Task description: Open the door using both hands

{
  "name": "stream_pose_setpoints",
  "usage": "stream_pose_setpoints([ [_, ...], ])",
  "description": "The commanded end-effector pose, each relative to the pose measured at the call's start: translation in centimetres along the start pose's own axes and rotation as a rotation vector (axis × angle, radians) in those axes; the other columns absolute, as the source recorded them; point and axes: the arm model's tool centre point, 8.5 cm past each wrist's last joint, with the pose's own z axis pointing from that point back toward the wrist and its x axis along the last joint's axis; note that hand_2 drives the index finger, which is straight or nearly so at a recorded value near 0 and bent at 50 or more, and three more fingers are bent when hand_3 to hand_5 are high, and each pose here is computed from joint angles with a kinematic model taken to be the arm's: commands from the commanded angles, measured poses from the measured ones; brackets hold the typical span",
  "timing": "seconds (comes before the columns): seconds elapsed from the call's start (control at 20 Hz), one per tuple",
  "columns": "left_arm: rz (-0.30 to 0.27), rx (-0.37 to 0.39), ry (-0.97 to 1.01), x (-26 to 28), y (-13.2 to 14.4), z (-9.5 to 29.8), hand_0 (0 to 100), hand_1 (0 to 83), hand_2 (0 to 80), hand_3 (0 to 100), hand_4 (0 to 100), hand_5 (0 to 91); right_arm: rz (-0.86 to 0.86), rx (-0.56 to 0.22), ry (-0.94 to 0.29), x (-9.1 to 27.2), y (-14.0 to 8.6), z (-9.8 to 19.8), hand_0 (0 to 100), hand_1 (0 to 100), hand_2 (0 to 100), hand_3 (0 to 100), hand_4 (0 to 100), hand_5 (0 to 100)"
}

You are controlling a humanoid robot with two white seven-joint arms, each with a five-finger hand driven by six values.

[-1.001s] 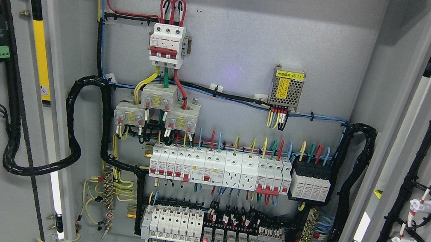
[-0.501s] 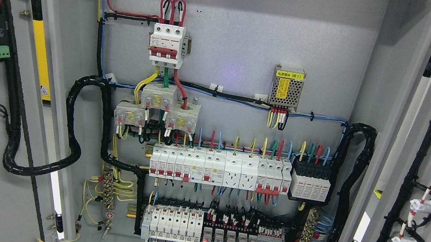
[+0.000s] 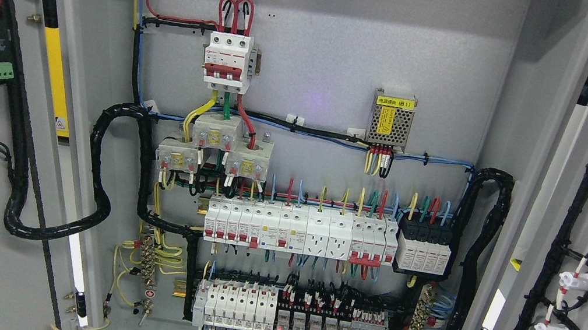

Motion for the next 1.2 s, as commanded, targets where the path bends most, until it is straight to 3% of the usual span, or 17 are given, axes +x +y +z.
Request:
stream_pose_setpoints([
  [0.0, 0.097, 0.203, 0.688, -22.3, -0.5, 9.4, 12, 55.6, 0.0, 0, 0, 0.0, -0.105, -0.090, 0.626, -15.0, 3.3, 12.8, 0, 50, 4, 0, 0, 0],
  [0.2, 0.114, 0.277, 0.878, -25.5, -0.2, 12.5, 12, 55.6, 0.0, 0, 0, 0.0, -0.162, -0.188, 0.888, -17.9, 2.4, 16.2, 0, 50, 4, 0, 0, 0],
  [0.35, 0.101, 0.210, 0.889, -25.4, -0.9, 11.9, 12, 55.6, 0.0, 0, 0, 0.0, -0.252, -0.251, 1.111, -19.4, 2.4, 17.8, 0, 50, 4, 0, 0, 0],
  [0.5, 0.020, 0.046, 0.947, -25.9, -1.6, 12.6, 12, 55.6, 0.0, 0, 0, 0.0, -0.310, -0.285, 1.336, -20.2, 2.8, 20.0, 0, 50, 4, 0, 0, 0],
  [0.65, -0.069, -0.006, 1.057, -27.2, -1.6, 15.5, 12, 55.6, 0.0, 0, 0, 0.0, -0.202, -0.418, 1.382, -20.3, 1.1, 20.3, 0, 50, 4, 0, 0, 0],
  [0.75, -0.071, -0.001, 1.076, -27.4, -1.5, 16.0, 12, 55.6, 0.0, 0, 0, 0.0, -0.146, -0.474, 1.402, -20.2, 0.0, 19.9, 0, 50, 4, 0, 0, 0],
  [0.95, -0.067, 0.015, 1.082, -27.3, -1.0, 16.2, 12, 55.6, 0.0, 0, 0, 0.0, -0.001, -0.360, 1.441, -20.2, -0.7, 19.0, 0, 50, 4, 0, 0, 0],
  [1.15, -0.094, 0.063, 1.083, -27.2, -0.3, 16.3, 12, 55.6, 0.0, 0, 0, 0.0, 0.022, -0.340, 1.471, -20.3, -0.4, 18.3, 0, 50, 4, 0, 0, 0],
])
